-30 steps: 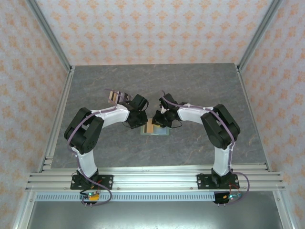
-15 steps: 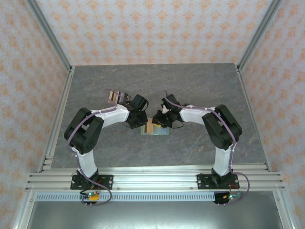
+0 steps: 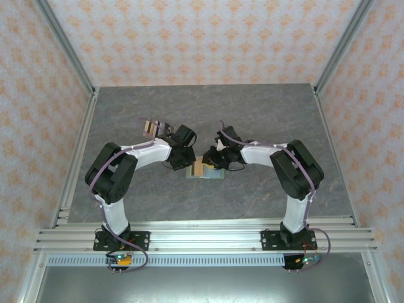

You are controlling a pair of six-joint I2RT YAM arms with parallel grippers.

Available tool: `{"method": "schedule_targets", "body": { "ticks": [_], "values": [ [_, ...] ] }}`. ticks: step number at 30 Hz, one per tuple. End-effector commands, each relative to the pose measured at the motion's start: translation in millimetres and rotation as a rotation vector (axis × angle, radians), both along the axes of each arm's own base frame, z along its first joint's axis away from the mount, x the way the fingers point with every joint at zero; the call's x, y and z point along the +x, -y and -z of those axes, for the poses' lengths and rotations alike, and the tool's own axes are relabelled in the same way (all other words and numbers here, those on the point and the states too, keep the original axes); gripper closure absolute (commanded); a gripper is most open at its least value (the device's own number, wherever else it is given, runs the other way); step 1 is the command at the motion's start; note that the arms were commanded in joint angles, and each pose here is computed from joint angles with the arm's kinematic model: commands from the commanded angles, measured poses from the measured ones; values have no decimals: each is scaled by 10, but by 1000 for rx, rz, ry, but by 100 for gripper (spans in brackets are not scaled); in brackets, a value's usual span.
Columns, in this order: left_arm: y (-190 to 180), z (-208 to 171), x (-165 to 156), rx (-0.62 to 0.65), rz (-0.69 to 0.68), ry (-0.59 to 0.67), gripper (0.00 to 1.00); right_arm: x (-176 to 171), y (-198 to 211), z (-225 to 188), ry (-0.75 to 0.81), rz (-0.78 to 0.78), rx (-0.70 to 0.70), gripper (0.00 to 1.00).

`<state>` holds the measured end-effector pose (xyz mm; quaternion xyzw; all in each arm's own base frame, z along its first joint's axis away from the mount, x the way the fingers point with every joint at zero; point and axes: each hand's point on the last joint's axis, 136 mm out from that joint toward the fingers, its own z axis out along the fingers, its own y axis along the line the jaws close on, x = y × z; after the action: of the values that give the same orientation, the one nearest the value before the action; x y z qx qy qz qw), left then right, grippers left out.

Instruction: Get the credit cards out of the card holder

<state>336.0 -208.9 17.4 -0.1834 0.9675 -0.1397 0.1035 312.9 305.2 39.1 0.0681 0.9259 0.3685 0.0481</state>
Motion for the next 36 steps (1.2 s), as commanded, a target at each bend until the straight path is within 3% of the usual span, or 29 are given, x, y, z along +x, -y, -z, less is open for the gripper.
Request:
{"method": "schedule_targets", "body": {
  "ticks": [1,15,18,30,36],
  "values": [
    [-194,350,-252,97,-19,-111,100,69,-36,-196,57,-5,50,72],
    [-178,333,-239,93,-16,-112,100,13,-30,134,-47,-25,-16,78],
    [-160,325,-228,85,-12,-109,100,5,-63,126,-47,-37,3,85],
    [-123,316,-222,67,-7,-108,100,6,-212,22,-37,-63,115,85],
    [-112,288,-204,64,0,-100,95,27,-114,-39,-9,-40,85,92]
  ]
}}
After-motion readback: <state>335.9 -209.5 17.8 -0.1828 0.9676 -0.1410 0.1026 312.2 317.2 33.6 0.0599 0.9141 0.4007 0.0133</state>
